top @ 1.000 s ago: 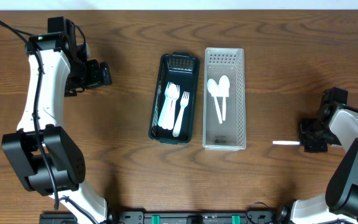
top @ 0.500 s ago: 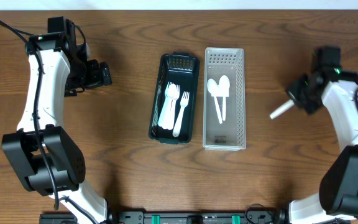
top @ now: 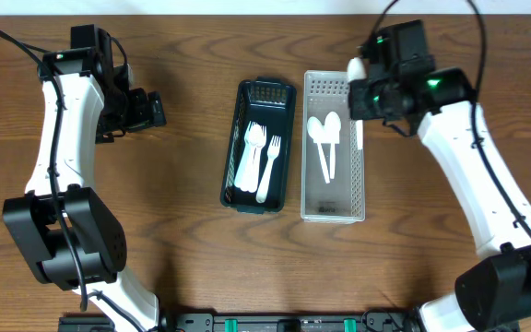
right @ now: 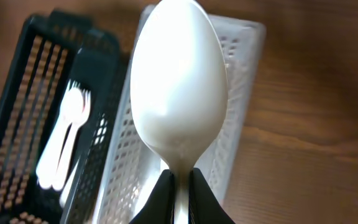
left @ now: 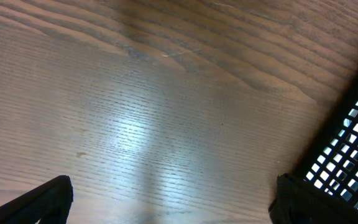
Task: Pack container
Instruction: 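Carry the last white spoon into the grey basket and release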
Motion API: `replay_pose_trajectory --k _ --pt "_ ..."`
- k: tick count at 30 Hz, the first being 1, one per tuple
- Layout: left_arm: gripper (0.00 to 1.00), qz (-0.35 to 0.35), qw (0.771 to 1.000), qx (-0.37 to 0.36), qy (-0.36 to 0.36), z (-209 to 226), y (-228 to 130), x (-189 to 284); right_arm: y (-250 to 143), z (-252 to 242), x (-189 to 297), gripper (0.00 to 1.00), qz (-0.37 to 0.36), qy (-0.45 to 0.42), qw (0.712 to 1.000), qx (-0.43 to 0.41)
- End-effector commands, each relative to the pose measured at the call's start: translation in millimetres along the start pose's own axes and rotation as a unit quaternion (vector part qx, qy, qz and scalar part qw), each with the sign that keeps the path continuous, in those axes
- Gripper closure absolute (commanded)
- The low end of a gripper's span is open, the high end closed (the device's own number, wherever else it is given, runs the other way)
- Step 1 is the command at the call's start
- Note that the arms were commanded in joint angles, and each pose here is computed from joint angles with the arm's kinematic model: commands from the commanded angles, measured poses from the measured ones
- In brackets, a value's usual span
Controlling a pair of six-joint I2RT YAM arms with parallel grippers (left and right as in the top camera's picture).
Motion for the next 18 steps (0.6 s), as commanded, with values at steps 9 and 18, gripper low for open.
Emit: replay_pose_trajectory --k 9,18 --pt "0.02 0.007 1.000 -0.005 0.002 0 -1 -3 -17 2 -86 0.99 0.104 -0.036 0.994 -0.008" --pt "0.02 0.007 1.000 -0.005 0.002 0 -1 -3 -36 -9 -138 0.99 0.169 -0.066 0.983 -0.041"
Point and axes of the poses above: each gripper's point midway between its finger pads, its own x axis back along the fingers, its own z axis along the line the jaws close on, y = z × x, the point moved 10 cm from there along x, back along the fingers, and after that the axes turned 9 degrees about -x, right-handed, at the moved point
